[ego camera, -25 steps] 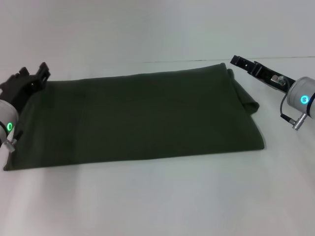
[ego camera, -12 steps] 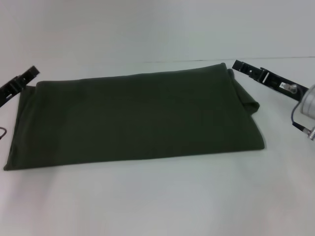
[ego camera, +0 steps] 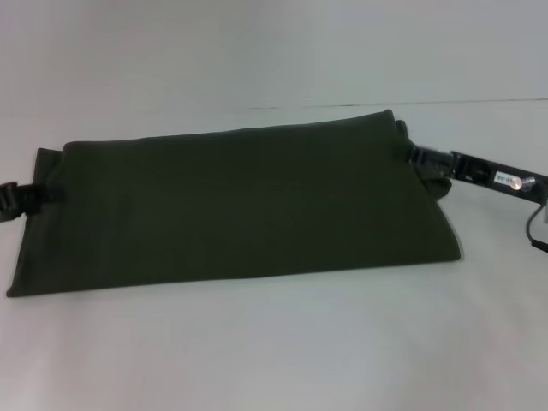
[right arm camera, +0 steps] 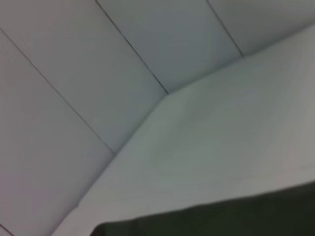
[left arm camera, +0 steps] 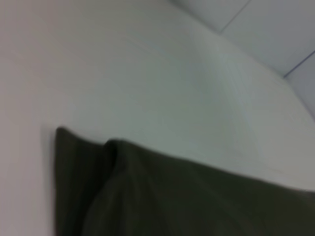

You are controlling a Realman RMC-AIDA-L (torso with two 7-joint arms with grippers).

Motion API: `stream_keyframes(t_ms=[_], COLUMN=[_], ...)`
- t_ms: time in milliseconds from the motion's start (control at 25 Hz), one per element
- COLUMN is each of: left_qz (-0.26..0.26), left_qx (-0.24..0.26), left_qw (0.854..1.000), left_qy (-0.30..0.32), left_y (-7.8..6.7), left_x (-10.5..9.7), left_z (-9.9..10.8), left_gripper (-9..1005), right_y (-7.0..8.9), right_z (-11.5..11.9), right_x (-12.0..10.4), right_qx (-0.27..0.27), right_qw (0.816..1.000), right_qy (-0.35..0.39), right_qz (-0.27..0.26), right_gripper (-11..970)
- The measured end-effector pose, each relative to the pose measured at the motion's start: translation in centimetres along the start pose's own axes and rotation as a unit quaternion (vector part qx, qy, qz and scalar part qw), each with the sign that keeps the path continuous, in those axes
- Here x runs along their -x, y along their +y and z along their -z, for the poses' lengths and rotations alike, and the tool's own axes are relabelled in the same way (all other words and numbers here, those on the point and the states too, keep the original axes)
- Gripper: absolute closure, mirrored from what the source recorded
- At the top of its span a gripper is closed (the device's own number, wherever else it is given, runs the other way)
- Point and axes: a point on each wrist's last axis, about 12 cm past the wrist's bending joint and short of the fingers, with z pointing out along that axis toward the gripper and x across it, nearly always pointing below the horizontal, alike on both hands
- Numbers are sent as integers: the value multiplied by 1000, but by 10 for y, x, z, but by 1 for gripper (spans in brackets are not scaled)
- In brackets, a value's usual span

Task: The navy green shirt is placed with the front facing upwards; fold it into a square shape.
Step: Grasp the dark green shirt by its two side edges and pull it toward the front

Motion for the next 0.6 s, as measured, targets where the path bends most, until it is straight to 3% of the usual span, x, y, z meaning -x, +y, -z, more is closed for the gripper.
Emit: stream_keyframes(t_ms=[320,600], left_qz=[-21,-23], left_qx=[65,74], left_qw=[996,993], left_qy=[58,85], left_y=[14,16], left_x=[-4,-12], left_z=[14,10], left_gripper=[419,418], right_y=[-17,-21], right_z=[19,24], right_x=[3,-2], right_qx=[-53,-64], right_qw=[994,993], right_qy=[86,92], right_qz=[-41,-46], right_gripper=[120,121])
